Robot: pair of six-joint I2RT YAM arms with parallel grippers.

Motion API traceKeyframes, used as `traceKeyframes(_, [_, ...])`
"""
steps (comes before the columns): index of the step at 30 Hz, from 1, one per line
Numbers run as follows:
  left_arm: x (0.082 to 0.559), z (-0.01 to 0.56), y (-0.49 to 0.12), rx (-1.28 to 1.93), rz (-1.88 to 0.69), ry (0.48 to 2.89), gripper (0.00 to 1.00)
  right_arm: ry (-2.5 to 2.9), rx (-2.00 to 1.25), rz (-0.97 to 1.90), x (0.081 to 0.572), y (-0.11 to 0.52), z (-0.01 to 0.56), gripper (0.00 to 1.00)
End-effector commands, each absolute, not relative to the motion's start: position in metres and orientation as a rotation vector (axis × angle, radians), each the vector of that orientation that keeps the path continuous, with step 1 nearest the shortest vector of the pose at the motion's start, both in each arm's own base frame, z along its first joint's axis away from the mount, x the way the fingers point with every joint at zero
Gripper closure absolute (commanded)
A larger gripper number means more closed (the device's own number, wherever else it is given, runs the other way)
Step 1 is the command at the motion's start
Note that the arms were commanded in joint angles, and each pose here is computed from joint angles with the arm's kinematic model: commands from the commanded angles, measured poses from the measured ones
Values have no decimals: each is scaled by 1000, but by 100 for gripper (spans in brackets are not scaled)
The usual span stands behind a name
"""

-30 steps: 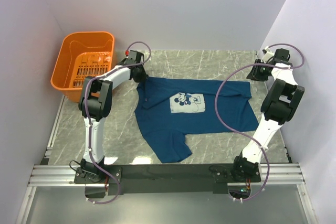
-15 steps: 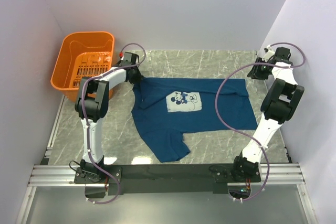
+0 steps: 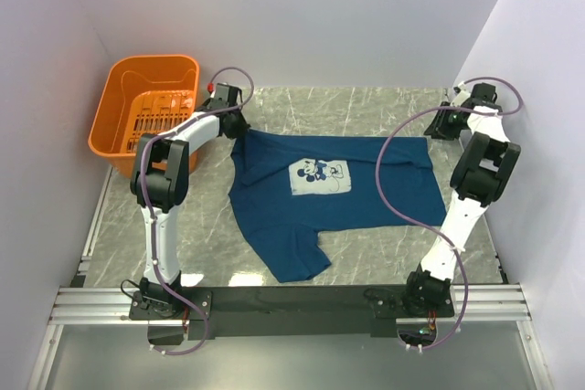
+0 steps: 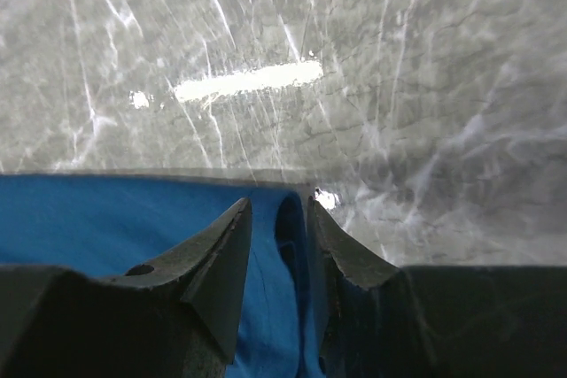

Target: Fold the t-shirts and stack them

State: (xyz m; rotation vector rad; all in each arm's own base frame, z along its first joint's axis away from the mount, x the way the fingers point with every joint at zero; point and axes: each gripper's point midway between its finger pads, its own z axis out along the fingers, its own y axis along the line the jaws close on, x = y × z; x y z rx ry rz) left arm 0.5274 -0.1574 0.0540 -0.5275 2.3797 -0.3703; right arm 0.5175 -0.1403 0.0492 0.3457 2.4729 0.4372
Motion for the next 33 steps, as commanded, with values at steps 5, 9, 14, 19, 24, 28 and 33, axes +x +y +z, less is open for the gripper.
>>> traceKeyframes(5, [549, 88, -152, -510, -385, 2301, 91, 2505, 364, 443, 527, -133, 47, 61])
traceKeyframes(9, [550, 86, -153, -508, -389, 2305, 91, 2523, 357, 450, 528, -130, 44, 61])
traceKeyframes(14, [551, 85, -153, -506, -397, 2308, 91, 2567, 353, 475, 520, -123, 35, 62])
traceKeyframes(19, [551, 84, -153, -507, -394, 2314, 91, 2578, 370, 496, 519, -120, 32, 67])
traceKeyframes(24, [551, 85, -153, -505, -399, 2312, 91, 2564, 368, 510, 521, -119, 36, 80])
traceKeyframes(28, [551, 84, -154, -509, -404, 2314, 91, 2519, 356, 533, 530, -118, 48, 99])
traceKeyframes(33, [552, 85, -153, -512, -399, 2313, 92, 2419, 367, 532, 547, -126, 78, 100])
